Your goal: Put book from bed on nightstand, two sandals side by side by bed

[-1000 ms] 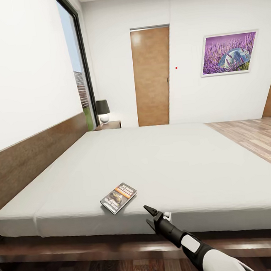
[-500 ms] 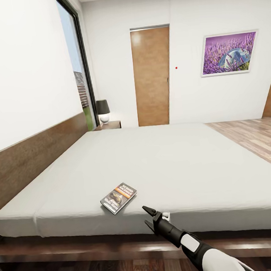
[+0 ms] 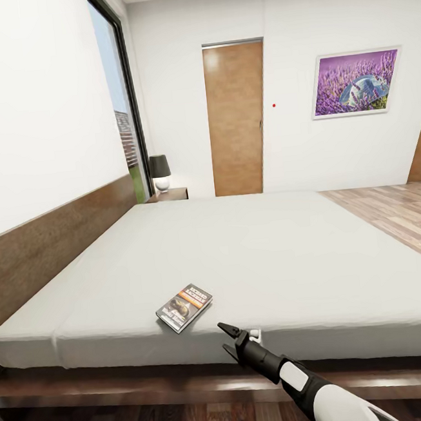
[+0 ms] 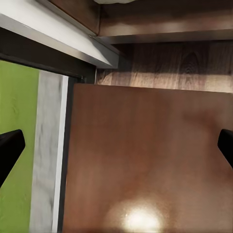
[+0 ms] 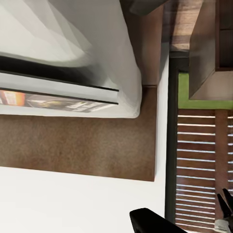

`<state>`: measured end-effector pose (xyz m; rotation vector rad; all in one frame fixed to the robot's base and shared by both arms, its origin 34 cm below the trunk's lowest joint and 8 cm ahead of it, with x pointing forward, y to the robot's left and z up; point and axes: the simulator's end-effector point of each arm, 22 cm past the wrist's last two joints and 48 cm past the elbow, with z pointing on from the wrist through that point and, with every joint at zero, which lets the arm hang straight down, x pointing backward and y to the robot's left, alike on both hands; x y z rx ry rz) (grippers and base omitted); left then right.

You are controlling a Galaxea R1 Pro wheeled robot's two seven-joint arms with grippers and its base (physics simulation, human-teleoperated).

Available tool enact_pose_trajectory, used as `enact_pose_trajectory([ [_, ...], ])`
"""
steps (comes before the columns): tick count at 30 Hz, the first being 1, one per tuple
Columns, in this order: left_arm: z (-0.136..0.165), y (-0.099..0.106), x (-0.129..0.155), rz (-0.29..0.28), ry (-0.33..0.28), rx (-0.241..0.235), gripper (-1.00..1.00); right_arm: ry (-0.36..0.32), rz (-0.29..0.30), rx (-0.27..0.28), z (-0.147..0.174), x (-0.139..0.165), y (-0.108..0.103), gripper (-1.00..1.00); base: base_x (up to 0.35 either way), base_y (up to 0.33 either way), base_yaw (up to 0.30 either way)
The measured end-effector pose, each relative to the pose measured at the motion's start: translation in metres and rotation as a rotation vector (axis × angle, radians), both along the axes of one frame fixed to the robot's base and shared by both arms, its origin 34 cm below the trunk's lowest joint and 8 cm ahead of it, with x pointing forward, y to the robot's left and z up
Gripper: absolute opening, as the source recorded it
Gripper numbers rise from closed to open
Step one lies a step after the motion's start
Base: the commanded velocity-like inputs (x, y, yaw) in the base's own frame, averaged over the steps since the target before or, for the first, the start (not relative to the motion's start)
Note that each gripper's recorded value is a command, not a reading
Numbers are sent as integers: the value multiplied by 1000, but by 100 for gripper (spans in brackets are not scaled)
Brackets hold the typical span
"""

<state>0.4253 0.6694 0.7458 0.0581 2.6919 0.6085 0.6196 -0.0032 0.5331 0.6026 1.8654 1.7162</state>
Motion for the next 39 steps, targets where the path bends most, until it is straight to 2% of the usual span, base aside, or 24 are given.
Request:
enact_pose_trajectory([
  [10, 0, 0, 0, 0, 0, 0, 100, -17, -1, 5, 3, 1, 0, 100, 0, 0, 0],
  [19, 0, 0, 0, -1, 0, 0, 100, -46, 2, 37, 13, 0, 1, 100, 0, 0, 0],
  [39, 0, 0, 0, -1, 0, 1, 100, -53, 4, 45, 15, 0, 1, 100, 0, 0, 52],
])
